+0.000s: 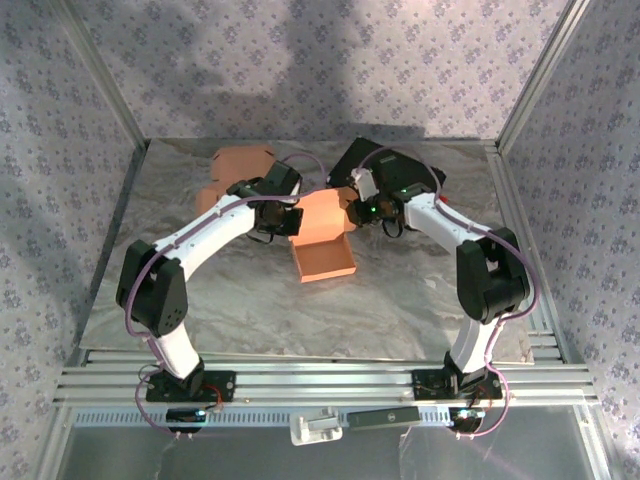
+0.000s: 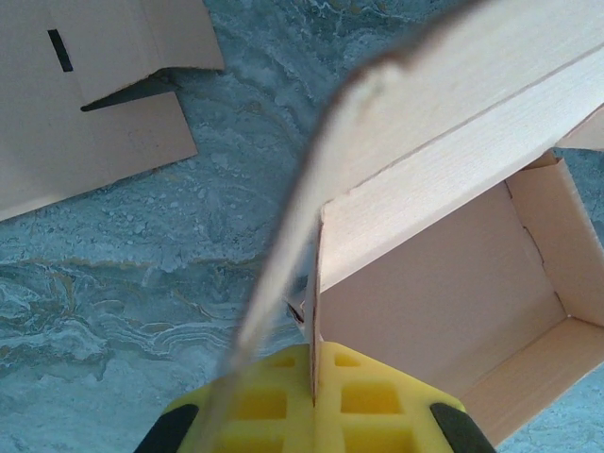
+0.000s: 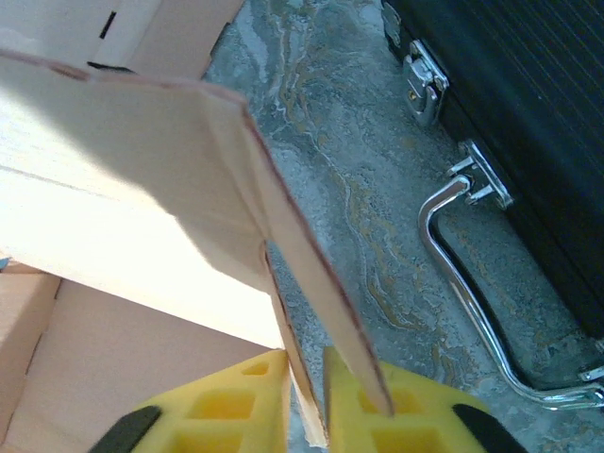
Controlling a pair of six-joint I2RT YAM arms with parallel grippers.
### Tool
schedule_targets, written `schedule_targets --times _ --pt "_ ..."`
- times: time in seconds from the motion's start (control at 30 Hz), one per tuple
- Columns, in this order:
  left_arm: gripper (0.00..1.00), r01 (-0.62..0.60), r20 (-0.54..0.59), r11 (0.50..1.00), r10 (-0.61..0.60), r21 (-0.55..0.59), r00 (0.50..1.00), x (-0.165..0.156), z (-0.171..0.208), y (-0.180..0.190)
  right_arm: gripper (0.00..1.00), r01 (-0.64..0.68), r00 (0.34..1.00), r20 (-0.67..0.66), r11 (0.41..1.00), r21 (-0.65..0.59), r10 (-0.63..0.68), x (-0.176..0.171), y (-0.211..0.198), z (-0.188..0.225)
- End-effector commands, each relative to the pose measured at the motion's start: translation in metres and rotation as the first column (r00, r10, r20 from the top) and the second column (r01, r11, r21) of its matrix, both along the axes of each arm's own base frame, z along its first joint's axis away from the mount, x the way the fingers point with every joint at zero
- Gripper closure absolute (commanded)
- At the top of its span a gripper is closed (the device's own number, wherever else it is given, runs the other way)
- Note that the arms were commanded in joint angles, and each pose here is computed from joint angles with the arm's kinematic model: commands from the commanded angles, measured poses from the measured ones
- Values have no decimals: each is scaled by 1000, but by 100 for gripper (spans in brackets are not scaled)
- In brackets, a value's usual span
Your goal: Fold the paper box
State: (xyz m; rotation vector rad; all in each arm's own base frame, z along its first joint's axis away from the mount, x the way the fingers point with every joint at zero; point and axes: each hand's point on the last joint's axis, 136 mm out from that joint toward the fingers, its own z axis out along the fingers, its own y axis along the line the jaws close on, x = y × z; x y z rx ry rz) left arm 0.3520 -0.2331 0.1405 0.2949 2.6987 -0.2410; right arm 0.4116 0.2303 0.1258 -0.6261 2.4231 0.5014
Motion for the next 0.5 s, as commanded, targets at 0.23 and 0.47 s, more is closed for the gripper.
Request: schedule_targets --times 0.23,0.47 --pt "100 -106 -4 994 106 -22 994 13 -2 0 100 191 971 156 980 -47 -182 -16 0 35" --pt "100 -228 33 972 230 -62 973 24 -11 5 100 458 866 237 889 -20 -441 -38 -8 32"
